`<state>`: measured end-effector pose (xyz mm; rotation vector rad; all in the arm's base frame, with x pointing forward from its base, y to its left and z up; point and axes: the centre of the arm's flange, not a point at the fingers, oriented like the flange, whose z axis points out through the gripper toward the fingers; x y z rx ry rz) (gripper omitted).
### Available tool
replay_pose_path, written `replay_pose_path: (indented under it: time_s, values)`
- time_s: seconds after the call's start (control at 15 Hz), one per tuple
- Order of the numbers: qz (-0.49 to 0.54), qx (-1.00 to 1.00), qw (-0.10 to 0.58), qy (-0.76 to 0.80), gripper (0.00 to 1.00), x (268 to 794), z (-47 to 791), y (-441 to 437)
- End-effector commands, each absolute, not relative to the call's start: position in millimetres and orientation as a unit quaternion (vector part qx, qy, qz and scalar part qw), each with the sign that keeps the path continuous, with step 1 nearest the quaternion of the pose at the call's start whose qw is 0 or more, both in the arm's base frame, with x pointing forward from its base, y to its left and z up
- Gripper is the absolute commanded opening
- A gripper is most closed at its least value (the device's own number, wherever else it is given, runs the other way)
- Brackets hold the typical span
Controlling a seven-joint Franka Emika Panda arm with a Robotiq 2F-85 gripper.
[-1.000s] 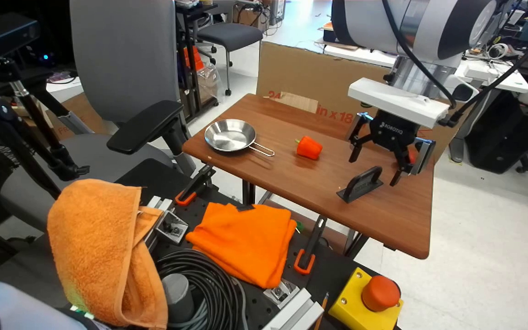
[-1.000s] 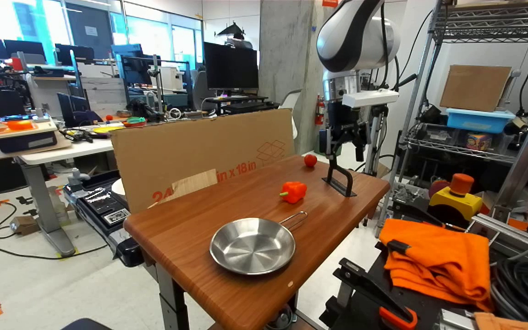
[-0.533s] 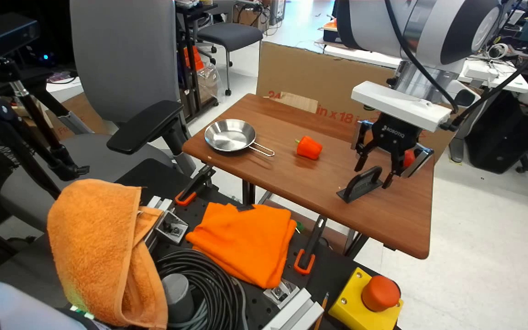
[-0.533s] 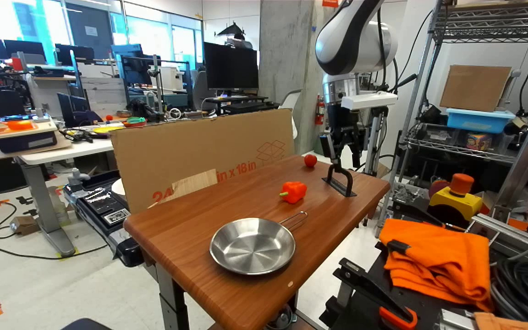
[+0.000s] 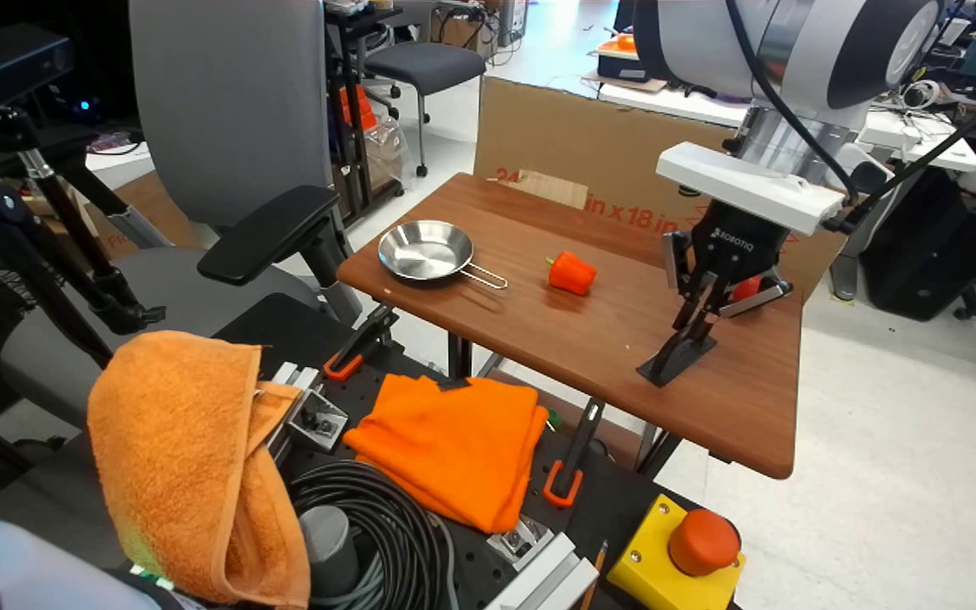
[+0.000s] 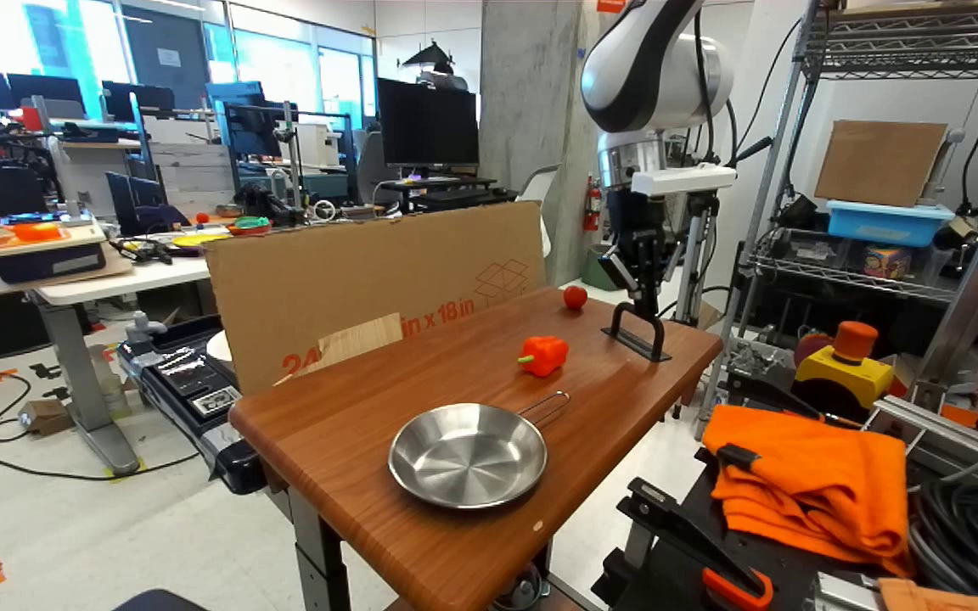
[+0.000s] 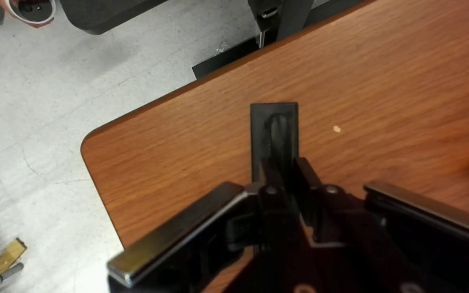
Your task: Pick up the black object from the table and put it back on the table.
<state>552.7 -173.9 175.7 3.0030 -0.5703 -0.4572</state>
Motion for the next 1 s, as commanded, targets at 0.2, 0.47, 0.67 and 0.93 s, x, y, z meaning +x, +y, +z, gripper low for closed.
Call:
replay_pose_path:
  time_s: [0.2, 0.47, 0.67, 0.93]
  values:
    - [-0.158, 0.971, 0.011, -0.177, 0.41, 559.5, 171.8, -175.2]
    - [-0.165, 0.973, -0.005, -0.161, 0.68, 559.1, 170.1, -171.2]
    - [-0.178, 0.971, -0.014, -0.162, 0.92, 556.2, 165.7, -170.1]
    - [-0.19, 0.97, -0.026, -0.15, 1.0, 552.7, 164.8, -172.1]
